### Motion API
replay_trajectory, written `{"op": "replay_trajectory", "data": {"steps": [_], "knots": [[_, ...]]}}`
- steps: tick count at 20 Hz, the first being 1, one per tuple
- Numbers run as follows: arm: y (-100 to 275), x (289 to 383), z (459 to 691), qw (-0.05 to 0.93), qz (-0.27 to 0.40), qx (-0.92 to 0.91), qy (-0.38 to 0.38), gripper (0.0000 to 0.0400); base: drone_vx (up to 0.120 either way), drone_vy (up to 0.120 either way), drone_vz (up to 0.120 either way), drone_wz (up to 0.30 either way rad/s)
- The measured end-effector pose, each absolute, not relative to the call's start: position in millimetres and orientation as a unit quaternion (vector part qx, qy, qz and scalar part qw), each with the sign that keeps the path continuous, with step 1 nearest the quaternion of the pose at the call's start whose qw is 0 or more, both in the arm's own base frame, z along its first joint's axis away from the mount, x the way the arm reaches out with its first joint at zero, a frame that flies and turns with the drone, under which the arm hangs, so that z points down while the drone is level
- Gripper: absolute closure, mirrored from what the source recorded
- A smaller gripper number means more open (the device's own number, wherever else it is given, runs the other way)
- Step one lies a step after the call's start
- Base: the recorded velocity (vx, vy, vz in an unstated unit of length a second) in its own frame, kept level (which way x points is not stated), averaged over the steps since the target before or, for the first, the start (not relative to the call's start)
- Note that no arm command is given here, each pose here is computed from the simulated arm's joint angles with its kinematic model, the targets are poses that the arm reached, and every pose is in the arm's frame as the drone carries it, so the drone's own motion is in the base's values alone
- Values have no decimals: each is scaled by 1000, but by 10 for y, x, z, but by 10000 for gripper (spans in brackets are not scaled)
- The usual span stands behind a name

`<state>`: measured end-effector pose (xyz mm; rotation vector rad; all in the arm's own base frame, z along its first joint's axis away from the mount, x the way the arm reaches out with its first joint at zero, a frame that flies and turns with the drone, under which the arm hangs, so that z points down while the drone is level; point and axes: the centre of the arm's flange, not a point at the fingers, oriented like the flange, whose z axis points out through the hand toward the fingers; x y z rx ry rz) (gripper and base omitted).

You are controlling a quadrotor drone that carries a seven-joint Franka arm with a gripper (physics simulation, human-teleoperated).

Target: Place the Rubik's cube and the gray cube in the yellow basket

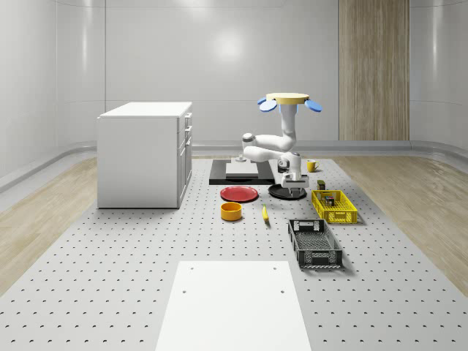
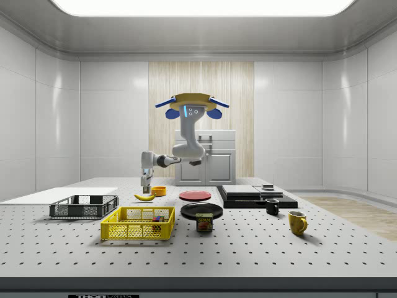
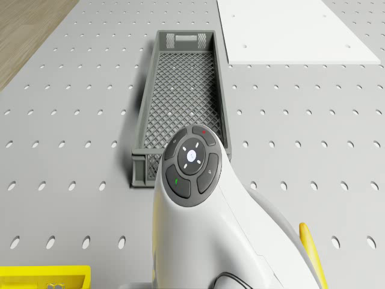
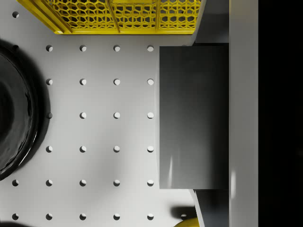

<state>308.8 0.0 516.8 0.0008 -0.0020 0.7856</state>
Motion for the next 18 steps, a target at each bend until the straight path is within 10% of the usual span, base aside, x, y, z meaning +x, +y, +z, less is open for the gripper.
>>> {"op": "replay_trajectory", "data": {"steps": [9, 18], "knots": [[0, 3088, 5167, 924, 383, 0, -1, 150, 111, 120, 0, 0], [1, 3088, 5167, 924, 383, 0, -1, 150, 71, 22, 0, 0]]}}
